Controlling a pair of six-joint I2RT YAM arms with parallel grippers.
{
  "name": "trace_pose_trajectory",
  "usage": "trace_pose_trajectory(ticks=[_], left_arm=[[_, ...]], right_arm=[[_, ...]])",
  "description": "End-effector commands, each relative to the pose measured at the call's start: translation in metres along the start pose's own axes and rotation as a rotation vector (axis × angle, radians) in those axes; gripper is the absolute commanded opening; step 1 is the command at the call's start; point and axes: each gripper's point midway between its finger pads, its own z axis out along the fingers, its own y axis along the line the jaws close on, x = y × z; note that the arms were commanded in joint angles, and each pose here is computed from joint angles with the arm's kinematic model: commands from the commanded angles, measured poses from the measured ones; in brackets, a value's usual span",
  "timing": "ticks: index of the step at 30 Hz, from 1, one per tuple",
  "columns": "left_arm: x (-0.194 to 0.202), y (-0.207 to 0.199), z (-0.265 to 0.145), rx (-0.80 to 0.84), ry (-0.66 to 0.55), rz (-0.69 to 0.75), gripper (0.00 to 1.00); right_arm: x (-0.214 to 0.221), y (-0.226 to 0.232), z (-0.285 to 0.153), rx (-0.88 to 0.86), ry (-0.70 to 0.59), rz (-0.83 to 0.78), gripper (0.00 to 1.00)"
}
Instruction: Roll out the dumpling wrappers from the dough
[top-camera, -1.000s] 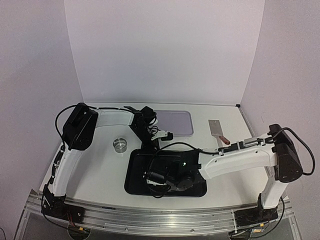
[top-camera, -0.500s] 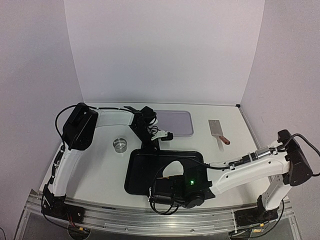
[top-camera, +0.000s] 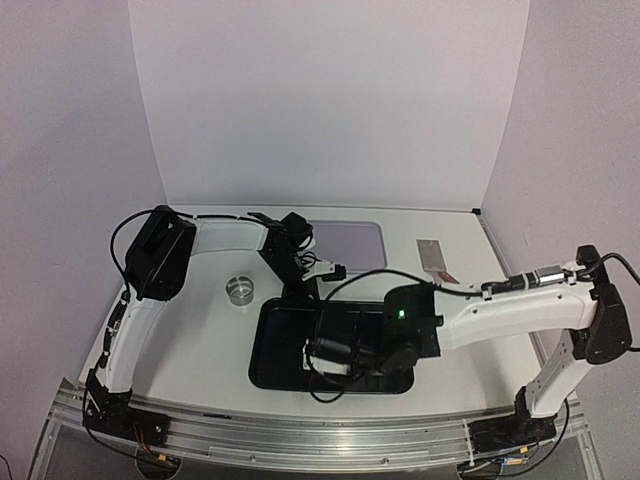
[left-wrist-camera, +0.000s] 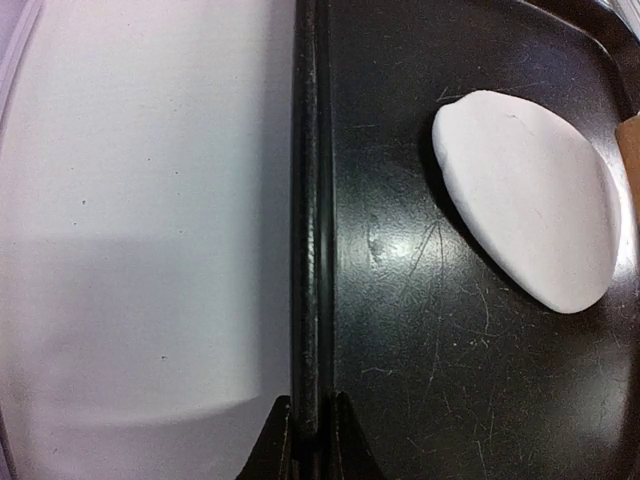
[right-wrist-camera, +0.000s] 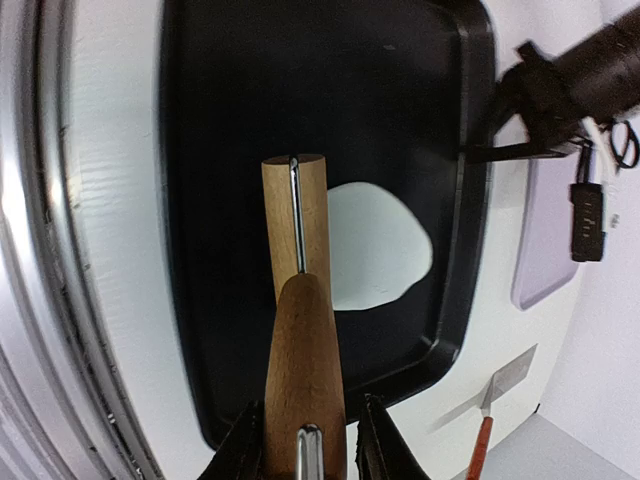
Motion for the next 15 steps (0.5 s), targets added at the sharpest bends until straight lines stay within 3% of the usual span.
trace_pose_trajectory(ticks=[1, 7, 15], left_arm=[[0.028, 0.021, -0.002, -0.088, 0.097, 0.019, 0.00], [0.025, 0.020, -0.003, -0.084, 0.084, 0.008, 0.00], [0.025, 0.020, -0.003, -0.083, 0.085, 0.005, 0.00]], right_arm=[[-0.014, -0.070, -0.024, 0.102, -0.091, 0.052, 0.00], [0.000, -0.074, 0.025, 0.106, 0.009, 0.014, 0.00], [0.025, -0.001, 0.059, -0.033, 0.110, -0.031, 0.00]])
